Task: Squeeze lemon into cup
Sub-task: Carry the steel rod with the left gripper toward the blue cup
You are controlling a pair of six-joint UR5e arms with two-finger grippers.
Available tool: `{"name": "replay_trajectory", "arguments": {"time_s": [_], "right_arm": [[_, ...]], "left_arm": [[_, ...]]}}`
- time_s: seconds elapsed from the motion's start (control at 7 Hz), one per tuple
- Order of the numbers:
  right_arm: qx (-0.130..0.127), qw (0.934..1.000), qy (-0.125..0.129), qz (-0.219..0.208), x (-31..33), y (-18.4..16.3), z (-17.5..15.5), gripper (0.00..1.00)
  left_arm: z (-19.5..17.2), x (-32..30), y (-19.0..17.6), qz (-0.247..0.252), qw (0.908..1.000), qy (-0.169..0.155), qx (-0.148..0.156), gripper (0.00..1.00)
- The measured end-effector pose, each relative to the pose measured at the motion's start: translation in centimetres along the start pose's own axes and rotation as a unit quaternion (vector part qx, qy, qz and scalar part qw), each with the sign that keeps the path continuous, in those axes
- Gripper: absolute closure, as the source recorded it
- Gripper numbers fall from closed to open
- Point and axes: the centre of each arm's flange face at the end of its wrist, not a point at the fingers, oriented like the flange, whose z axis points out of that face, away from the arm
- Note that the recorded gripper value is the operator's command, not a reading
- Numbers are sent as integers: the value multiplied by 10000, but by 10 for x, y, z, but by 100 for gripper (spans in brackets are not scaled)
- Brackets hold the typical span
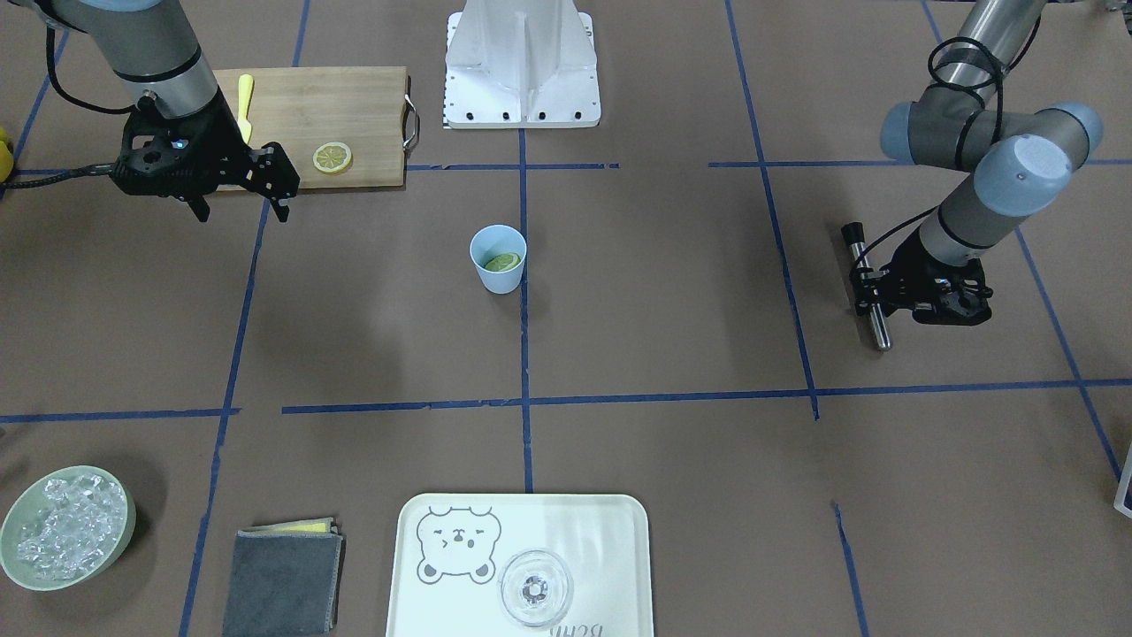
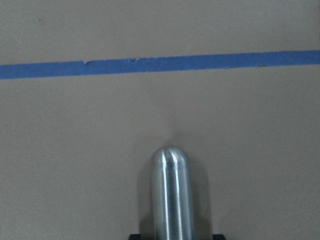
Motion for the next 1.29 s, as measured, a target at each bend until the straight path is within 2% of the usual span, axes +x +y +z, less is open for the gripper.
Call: {"name": "replay_trajectory", "arguments": {"time_s": [0.43,0.71,0.86,1.0,1.29], "right_arm": [[3,10000,-10,3,-1,-1,0,0],[20,10000,-26,16,-1,-3,-3,0],[26,10000,-30,25,0,-3,-3,0],[32,10000,-25,36,1,-4,-4,0],[30,10000,1,48,5,-5,-3,0]], "left_arm": [[-11,11,0,137,9998,90,88,100],[-43,38,3,480,9979,316,309,100],[-69,58,4,582,9959,429,538,100],[-96,77,4,584,9931,487,894,100],[-126,138,18,809,9800,483,1751,100]]}}
